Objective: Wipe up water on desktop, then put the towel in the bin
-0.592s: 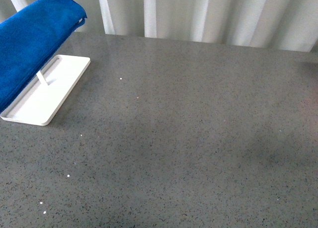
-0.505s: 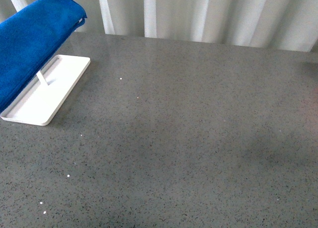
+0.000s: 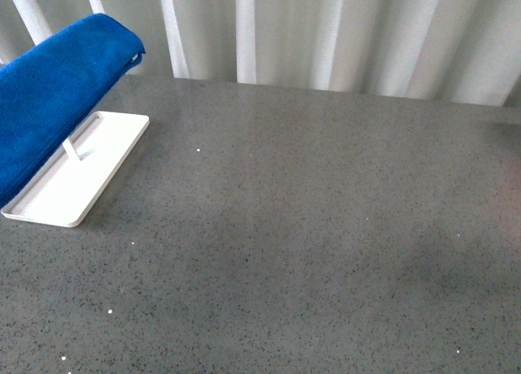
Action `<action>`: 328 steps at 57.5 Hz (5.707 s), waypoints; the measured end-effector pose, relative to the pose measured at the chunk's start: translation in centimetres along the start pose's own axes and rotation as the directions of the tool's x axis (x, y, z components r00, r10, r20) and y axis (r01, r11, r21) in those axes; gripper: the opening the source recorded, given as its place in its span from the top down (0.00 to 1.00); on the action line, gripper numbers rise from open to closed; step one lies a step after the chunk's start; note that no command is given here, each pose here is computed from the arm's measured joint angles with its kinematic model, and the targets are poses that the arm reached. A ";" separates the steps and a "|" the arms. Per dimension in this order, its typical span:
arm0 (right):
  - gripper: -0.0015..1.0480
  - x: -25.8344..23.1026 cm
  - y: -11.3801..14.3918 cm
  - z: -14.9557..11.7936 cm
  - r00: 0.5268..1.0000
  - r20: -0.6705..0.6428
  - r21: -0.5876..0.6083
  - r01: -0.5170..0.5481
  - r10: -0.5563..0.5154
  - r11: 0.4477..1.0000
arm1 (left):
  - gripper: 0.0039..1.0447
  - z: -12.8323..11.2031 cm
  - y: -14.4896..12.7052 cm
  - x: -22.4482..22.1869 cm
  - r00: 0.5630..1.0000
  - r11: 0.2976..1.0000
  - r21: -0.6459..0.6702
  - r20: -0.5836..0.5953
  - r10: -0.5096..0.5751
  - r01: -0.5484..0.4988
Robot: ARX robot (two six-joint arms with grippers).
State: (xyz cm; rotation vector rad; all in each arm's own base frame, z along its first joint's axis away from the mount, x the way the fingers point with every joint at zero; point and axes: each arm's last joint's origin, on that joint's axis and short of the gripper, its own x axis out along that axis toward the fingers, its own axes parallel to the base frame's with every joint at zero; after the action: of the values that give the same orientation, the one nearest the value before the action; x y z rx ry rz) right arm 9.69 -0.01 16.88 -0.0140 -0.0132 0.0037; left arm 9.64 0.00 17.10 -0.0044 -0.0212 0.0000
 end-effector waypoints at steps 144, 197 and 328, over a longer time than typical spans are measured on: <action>0.07 0.0 0.0 0.0 1.000 0.000 0.000 0.001 -0.001 1.000 | 0.06 0.0 -4.0 39.3 0.821 0.914 0.391 -0.484 0.302 -0.106; 0.07 0.0 0.0 0.0 1.000 0.000 0.000 0.001 -0.001 1.000 | 0.06 -2.4 -2.6 40.8 0.759 0.896 0.437 -0.555 0.341 -0.083; 0.07 0.0 0.0 0.0 1.000 0.000 0.000 0.001 -0.001 1.000 | 0.95 6.8 -20.2 27.6 0.763 0.721 -0.352 -0.031 -0.646 0.597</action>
State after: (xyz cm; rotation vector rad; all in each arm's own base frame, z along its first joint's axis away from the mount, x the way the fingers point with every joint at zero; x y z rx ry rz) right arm 9.69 -0.01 16.88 -0.0136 -0.0132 0.0026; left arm 37.14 -20.19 24.61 -0.3305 0.1338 -0.6934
